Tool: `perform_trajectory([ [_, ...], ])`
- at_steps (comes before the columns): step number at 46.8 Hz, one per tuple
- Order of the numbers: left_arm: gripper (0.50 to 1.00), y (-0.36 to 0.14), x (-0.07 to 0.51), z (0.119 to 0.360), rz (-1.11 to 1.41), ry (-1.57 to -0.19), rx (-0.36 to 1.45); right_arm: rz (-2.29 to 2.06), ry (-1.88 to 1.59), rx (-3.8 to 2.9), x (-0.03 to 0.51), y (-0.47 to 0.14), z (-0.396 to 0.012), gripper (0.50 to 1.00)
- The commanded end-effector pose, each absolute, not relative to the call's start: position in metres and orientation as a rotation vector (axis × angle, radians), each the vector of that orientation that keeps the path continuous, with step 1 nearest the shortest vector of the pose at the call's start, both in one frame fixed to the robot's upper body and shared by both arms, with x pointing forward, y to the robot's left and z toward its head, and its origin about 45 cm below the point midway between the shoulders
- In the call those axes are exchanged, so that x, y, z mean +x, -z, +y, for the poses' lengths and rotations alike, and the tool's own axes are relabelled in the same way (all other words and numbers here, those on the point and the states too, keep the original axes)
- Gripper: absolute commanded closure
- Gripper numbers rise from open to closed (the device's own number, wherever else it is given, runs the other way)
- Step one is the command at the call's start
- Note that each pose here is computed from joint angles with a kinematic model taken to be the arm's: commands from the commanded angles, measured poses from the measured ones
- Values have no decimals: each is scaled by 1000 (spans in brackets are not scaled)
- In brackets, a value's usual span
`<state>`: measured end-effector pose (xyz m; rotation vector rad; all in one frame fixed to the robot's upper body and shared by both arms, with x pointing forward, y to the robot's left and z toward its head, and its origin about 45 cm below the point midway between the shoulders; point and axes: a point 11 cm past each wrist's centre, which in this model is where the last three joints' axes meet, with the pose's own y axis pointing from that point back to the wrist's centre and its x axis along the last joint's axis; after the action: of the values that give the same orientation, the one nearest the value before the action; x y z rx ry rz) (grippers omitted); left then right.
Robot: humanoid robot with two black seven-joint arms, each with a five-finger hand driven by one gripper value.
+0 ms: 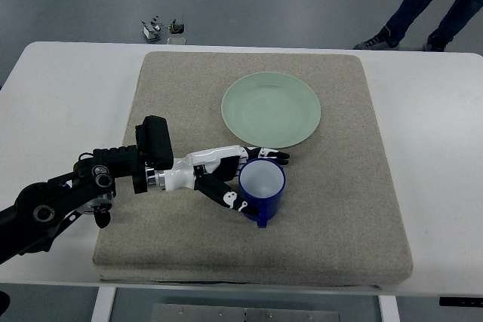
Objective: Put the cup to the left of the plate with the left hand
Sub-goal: 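Wrap the left hand fingers around the blue mug and grip it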
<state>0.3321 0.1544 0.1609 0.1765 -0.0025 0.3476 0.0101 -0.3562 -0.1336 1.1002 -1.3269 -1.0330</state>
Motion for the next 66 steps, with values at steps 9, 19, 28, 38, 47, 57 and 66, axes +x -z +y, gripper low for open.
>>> perform_trajectory([
  [9,561,-161,332,153,-7,-344,176,-1327,1033,1100,10,134,-356,566],
  [19,617,-162,332,154,-9,-345,177,-1327,1033,1100,10,134,-356,566],
  [28,713,-162,332,153,-10,-343,175,-1327,1033,1100,10,134,-356,566],
  [38,829,-163,332,152,-11,-340,173,-1327,1033,1100,10,134,-356,566],
  [47,834,-164,331,151,-12,-337,170,-1327,1033,1100,10,134,-356,566],
  [57,885,-170,335,150,-25,-339,158,-1327,1033,1100,10,134,-356,566],
  [66,1000,-183,345,153,-51,-355,134,-1327,1033,1100,10,134,-356,566],
])
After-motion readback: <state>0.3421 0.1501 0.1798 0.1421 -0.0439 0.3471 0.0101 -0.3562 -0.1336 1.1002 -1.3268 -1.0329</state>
